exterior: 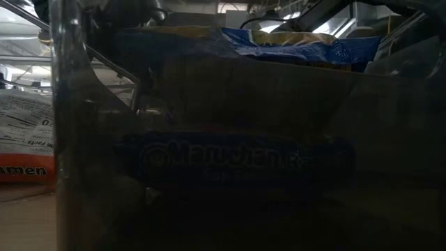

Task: Sort Maruchan noodles
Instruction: Put the blue noodle pack into the black bin

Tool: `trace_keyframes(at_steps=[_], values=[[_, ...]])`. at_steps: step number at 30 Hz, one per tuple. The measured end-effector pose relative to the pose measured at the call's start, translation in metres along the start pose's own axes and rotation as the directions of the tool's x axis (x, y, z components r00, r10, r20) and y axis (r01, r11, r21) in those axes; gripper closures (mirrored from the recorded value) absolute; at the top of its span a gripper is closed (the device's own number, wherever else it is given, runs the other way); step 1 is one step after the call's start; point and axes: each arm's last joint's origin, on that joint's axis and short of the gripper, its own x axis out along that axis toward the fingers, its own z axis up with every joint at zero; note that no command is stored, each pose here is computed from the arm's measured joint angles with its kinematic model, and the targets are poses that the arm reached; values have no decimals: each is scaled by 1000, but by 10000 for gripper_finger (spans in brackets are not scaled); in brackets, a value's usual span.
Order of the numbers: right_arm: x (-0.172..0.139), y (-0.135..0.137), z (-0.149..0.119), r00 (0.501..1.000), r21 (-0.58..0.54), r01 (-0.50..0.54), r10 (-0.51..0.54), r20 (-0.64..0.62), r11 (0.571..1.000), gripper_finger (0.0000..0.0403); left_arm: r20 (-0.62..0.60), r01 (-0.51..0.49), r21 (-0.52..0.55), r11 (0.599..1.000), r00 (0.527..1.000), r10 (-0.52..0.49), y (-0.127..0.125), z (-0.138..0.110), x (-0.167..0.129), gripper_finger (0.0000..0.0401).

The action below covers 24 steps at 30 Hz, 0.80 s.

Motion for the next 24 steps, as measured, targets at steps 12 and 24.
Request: trace_keyframes(at_steps=[12, 24], values=[[-10, 6, 6, 999, -25, -40, 40, 10, 999, 398, -10, -9, 5, 1000, 1000, 9, 1, -1, 0, 167], [-70, 24, 23, 984, -49, -36, 44, 171, 998, 402, 0, -3, -103, 995, 1000, 3, 0, 1, -1, 167]])
